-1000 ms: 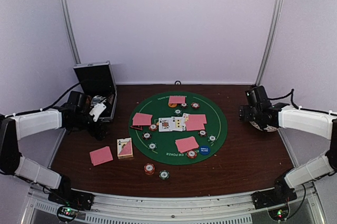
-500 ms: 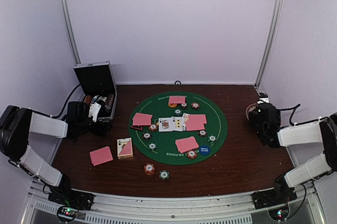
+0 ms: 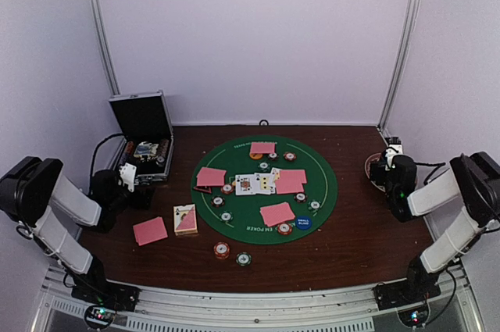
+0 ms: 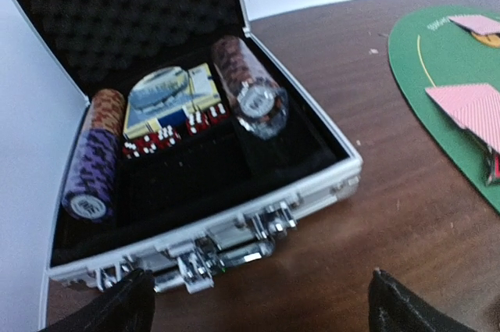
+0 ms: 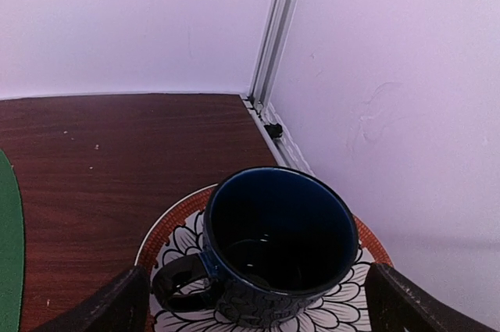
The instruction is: Distribute texas hold em gaming equipment
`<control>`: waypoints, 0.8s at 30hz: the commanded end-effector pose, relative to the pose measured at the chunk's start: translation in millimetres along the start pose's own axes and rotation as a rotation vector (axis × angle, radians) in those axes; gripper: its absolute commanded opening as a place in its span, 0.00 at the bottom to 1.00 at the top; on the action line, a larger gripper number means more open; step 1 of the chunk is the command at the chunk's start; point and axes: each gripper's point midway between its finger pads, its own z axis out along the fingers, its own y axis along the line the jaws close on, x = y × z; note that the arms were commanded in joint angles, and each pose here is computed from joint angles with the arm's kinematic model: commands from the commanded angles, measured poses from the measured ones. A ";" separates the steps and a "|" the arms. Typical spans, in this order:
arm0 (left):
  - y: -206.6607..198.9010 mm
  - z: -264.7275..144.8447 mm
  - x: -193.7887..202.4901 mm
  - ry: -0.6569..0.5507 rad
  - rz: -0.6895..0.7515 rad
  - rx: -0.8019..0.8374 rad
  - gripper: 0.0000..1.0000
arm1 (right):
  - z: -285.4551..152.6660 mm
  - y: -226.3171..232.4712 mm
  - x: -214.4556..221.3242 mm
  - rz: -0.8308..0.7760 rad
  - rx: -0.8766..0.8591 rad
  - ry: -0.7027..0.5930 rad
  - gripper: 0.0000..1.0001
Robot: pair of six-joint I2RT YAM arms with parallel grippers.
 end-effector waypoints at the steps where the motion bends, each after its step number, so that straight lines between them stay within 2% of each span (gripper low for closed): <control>1: 28.7 10.4 -39.3 -0.100 -0.063 -0.084 0.98 | 4.4 16.8 -2.4 0.018 -0.123 -0.028 1.00; 11: 44.3 12.7 -36.4 -0.068 -0.104 -0.160 0.98 | 8.7 12.9 -5.2 0.040 -0.124 -0.037 1.00; 24: 44.8 12.2 -36.4 -0.068 -0.104 -0.163 0.98 | 11.7 14.8 -5.0 0.044 -0.148 -0.025 0.99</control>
